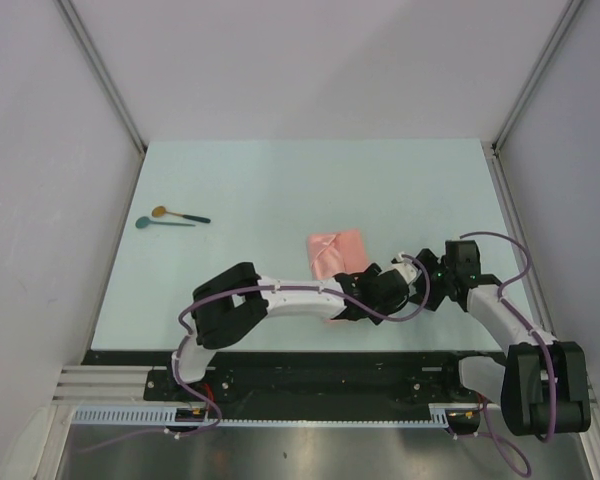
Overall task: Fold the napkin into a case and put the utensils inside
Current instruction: Pick up the 2/3-rectangle-folded napkin at the center of the board.
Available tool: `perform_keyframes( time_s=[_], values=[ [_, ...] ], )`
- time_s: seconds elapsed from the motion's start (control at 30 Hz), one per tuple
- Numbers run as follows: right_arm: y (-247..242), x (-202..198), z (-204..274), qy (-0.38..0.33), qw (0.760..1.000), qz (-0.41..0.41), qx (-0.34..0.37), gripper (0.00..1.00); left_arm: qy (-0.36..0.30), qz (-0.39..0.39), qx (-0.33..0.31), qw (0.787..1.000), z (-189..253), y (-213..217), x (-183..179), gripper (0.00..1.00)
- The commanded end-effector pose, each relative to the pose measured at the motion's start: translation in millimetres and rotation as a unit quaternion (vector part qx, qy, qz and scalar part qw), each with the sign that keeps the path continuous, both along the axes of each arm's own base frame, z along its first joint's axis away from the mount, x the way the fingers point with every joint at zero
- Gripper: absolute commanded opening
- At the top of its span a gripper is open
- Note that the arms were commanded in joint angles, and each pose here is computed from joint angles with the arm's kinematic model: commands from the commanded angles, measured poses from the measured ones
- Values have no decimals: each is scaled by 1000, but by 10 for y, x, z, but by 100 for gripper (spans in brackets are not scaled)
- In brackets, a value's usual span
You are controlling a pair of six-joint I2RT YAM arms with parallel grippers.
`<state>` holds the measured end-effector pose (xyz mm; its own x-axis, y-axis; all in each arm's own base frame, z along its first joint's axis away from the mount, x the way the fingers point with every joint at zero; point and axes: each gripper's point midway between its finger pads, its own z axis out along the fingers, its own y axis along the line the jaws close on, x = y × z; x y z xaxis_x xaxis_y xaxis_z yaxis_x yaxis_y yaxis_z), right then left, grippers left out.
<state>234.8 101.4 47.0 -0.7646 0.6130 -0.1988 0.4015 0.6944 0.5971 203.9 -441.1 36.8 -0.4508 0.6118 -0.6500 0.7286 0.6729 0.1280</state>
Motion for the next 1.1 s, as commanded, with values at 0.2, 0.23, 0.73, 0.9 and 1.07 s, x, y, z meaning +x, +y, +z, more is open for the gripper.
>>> perform_keyframes(
  time_s=[0.2, 0.23, 0.73, 0.9, 1.07],
  values=[
    [-3, 137, 209, -43, 999, 18, -5, 73, -18, 27, 35, 999, 27, 27, 119, 42],
    [33, 158, 206, -56, 998, 28, 3, 73, -21, 31, 33, 999, 56, 43, 125, 33],
    [507, 484, 296, -83, 988, 69, 110, 91, -28, 60, -62, 996, 448, 367, 118, 6],
    [775, 506, 234, -75, 985, 98, 122, 91, -24, 69, -69, 995, 493, 448, 130, 4],
    [886, 608, 217, -74, 984, 99, 125, 90, -15, 72, -74, 995, 524, 505, 122, 3]
  ],
)
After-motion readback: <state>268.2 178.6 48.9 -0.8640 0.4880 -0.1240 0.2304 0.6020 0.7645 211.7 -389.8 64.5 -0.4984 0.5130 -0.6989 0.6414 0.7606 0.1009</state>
